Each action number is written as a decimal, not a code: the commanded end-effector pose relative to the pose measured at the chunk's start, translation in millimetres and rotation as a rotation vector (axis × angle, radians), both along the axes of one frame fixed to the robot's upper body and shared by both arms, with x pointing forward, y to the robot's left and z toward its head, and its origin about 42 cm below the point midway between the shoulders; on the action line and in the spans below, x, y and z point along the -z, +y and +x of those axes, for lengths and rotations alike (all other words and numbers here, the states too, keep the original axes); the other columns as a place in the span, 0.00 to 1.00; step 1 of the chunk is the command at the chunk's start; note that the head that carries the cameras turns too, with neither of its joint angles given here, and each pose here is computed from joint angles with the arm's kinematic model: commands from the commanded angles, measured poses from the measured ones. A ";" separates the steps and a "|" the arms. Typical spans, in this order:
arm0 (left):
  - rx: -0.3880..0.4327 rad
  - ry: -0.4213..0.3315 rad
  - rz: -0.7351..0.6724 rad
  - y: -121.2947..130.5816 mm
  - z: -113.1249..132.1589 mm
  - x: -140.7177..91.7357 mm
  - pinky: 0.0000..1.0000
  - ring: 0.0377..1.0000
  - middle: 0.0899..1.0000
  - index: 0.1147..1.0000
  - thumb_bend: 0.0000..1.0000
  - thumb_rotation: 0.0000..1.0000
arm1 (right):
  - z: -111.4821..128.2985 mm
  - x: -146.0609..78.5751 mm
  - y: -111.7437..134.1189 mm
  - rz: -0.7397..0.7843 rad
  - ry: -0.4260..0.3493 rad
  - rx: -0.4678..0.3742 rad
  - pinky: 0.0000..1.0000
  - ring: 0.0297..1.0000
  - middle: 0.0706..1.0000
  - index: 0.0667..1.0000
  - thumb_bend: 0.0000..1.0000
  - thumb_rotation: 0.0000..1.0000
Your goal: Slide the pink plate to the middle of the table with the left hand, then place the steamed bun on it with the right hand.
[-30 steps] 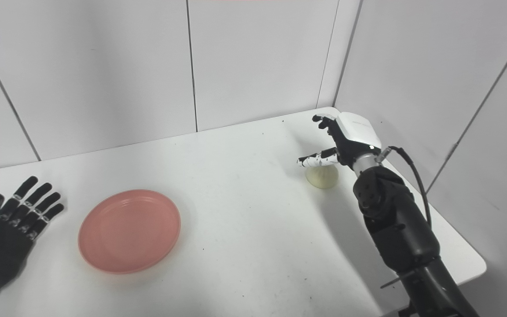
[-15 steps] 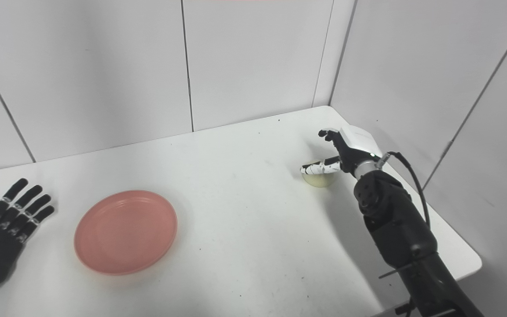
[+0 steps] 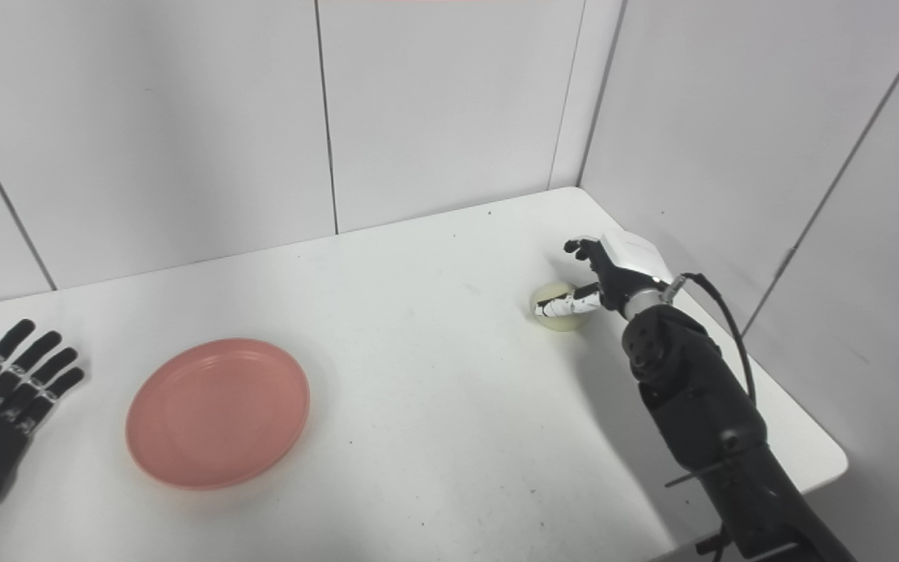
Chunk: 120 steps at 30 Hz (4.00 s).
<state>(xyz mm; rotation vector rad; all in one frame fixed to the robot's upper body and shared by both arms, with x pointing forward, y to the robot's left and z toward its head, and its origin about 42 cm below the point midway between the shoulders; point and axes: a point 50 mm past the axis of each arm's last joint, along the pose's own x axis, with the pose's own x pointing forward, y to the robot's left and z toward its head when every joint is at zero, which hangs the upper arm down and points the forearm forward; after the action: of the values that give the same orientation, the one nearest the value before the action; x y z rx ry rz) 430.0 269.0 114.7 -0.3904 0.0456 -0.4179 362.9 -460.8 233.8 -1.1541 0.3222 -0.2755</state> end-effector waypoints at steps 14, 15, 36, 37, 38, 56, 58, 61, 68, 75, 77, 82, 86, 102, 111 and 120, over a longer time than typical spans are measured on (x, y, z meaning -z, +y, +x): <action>-0.043 0.275 0.051 20.3 -40.8 61.9 0.84 0.83 0.85 0.87 0.46 0.90 | 6.2 -17.9 -4.5 0.000 -0.039 0.015 0.65 0.76 0.78 0.78 0.94 0.41; -0.043 0.274 0.052 20.1 -40.9 61.4 0.84 0.83 0.85 0.87 0.46 0.90 | 6.6 -17.6 -3.7 -0.004 -0.037 0.015 0.64 0.75 0.77 0.78 0.94 0.41; -0.047 0.271 0.050 18.9 -42.3 56.0 0.84 0.84 0.85 0.87 0.46 0.90 | 11.6 -13.9 -1.4 -0.056 -0.047 -0.007 0.48 0.53 0.56 0.54 0.62 0.16; -0.048 0.271 0.049 18.6 -42.3 55.8 0.84 0.84 0.85 0.86 0.46 0.90 | 12.0 -13.4 -2.7 -0.065 -0.059 -0.009 0.49 0.53 0.56 0.51 0.59 0.15; -0.048 0.271 0.049 18.3 -42.4 55.7 0.85 0.84 0.85 0.86 0.46 0.89 | 12.3 -13.1 -3.4 -0.070 -0.065 -0.010 0.51 0.54 0.53 0.46 0.55 0.06; -0.034 0.258 0.052 12.4 -44.2 53.9 0.88 0.86 0.87 0.87 0.47 0.90 | 12.1 -14.2 -5.9 -0.067 -0.088 -0.004 0.42 0.48 0.46 0.45 0.53 0.00; -0.028 0.256 0.044 10.2 -45.4 53.7 0.87 0.85 0.86 0.87 0.47 0.89 | 10.2 -16.5 -5.4 -0.062 -0.104 -0.014 0.42 0.48 0.46 0.44 0.53 0.00; -0.020 0.253 0.033 4.5 -46.7 54.3 0.88 0.86 0.87 0.88 0.47 0.89 | 7.1 -22.0 -3.4 -0.063 -0.151 -0.052 0.40 0.45 0.45 0.45 0.53 0.00; -0.008 0.219 0.056 -16.9 -50.7 49.0 0.88 0.88 0.89 0.89 0.49 0.86 | 13.1 -57.5 31.2 -0.094 -0.260 -0.164 0.39 0.43 0.42 0.47 0.53 0.00; 0.000 0.198 0.090 -45.5 -56.2 40.0 0.91 0.89 0.90 0.91 0.48 0.91 | 25.4 -90.3 85.5 -0.086 -0.349 -0.350 0.37 0.40 0.39 0.50 0.52 0.00; 0.002 0.199 0.093 -58.3 -58.2 34.0 0.94 0.92 0.93 0.93 0.46 0.97 | 35.0 -98.2 109.1 -0.094 -0.339 -0.409 0.42 0.42 0.40 0.50 0.52 0.00; 0.008 0.205 0.099 -83.9 -60.9 23.6 0.98 0.95 0.96 0.97 0.42 1.00 | 53.0 -99.9 138.4 -0.087 -0.321 -0.502 0.39 0.42 0.41 0.50 0.52 0.00; 0.004 0.215 0.104 -102.5 -60.7 17.4 1.00 0.97 0.97 0.98 0.39 1.00 | 64.0 -102.3 169.3 -0.079 -0.294 -0.601 0.37 0.41 0.40 0.50 0.52 0.00; -0.007 0.224 0.115 -136.2 -55.3 13.0 0.98 0.94 0.94 0.97 0.37 1.00 | 67.6 -101.7 271.5 0.014 -0.250 -0.865 0.38 0.42 0.41 0.48 0.52 0.00; -0.019 0.221 0.137 -138.8 -54.3 10.5 0.95 0.91 0.91 0.94 0.37 1.00 | 68.2 -76.6 302.6 0.035 -0.187 -0.932 0.37 0.41 0.40 0.49 0.52 0.00; -0.020 0.221 0.137 -138.3 -53.9 7.7 0.95 0.91 0.91 0.94 0.37 1.00 | 68.2 -52.2 312.0 0.017 -0.145 -0.990 0.37 0.42 0.41 0.48 0.52 0.00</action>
<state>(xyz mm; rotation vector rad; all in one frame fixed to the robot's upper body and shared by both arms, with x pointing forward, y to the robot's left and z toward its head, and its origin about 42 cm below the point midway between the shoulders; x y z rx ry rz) 387.9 127.4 138.0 -0.3246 0.1160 -0.3849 429.1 -152.6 265.5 -1.1282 -0.2861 0.5342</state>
